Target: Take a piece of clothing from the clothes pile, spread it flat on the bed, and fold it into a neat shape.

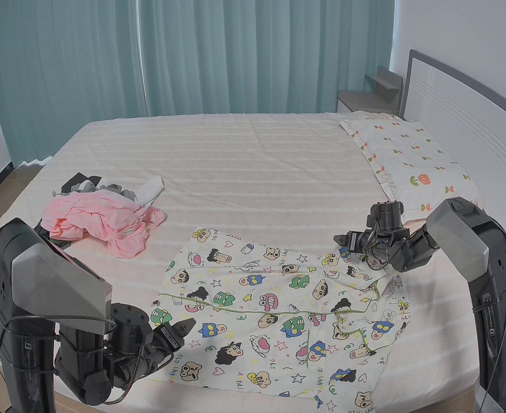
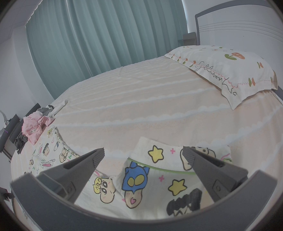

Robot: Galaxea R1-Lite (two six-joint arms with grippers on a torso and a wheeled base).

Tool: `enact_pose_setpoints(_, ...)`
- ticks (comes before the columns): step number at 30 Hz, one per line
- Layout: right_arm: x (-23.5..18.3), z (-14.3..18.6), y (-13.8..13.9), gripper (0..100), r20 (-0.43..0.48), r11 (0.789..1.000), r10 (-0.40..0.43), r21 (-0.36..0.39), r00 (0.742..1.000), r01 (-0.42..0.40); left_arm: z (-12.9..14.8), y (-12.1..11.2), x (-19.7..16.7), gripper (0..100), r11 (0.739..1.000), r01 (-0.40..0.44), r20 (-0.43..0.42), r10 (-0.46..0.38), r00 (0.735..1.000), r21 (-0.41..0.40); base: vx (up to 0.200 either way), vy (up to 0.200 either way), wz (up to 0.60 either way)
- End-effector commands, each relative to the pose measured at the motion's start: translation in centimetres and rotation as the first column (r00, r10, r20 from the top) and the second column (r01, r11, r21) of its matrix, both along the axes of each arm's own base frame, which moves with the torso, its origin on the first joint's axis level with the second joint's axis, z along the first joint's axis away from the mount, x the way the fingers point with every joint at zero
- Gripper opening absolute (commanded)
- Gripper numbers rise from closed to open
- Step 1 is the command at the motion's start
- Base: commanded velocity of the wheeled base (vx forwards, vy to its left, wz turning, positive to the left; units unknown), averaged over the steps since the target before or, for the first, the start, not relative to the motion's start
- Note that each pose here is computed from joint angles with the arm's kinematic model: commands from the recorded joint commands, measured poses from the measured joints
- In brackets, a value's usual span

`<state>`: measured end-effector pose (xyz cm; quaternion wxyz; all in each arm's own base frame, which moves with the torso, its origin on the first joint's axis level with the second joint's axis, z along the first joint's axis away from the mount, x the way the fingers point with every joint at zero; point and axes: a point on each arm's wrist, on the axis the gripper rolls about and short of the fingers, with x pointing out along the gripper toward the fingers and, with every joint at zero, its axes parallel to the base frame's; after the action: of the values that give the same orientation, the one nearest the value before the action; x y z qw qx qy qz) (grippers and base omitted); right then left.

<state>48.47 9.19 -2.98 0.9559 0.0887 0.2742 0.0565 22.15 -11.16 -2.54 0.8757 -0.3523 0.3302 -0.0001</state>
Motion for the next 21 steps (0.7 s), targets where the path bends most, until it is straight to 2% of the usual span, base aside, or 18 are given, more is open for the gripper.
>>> enact_pose_setpoints(1,0.2,-1.2,0.4,100,-0.013,1.000,0.005,-0.004,1.000,-0.005,0.0,0.0,0.1,100,1.000,-0.001,0.011,0.001,1.000,-0.005,0.000,0.000,0.00)
enact_pose_setpoints(8,0.8,-2.7,1.7,100,-0.006,0.999,-0.001,-0.051,1.000,0.001,0.0,0.2,0.1,100,1.000,-0.010,0.008,0.010,1.000,-0.004,0.000,0.000,0.00)
enact_pose_setpoints(9,0.8,-2.9,1.7,0,-0.004,0.998,0.002,-0.063,1.000,-0.002,-0.1,0.2,0.1,100,1.000,-0.010,0.006,0.010,1.000,-0.003,0.000,0.000,0.00)
enact_pose_setpoints(14,0.7,-3.0,1.9,0,0.003,0.996,-0.020,-0.089,1.000,0.020,-0.1,0.2,0.1,100,1.000,-0.010,0.005,0.010,1.000,-0.002,0.000,0.000,0.00)
enact_pose_setpoints(21,1.0,-2.6,2.1,0,0.045,0.996,-0.025,-0.079,0.999,0.029,-0.1,0.2,0.1,100,1.000,-0.009,0.004,0.009,1.000,-0.002,0.000,0.000,0.00)
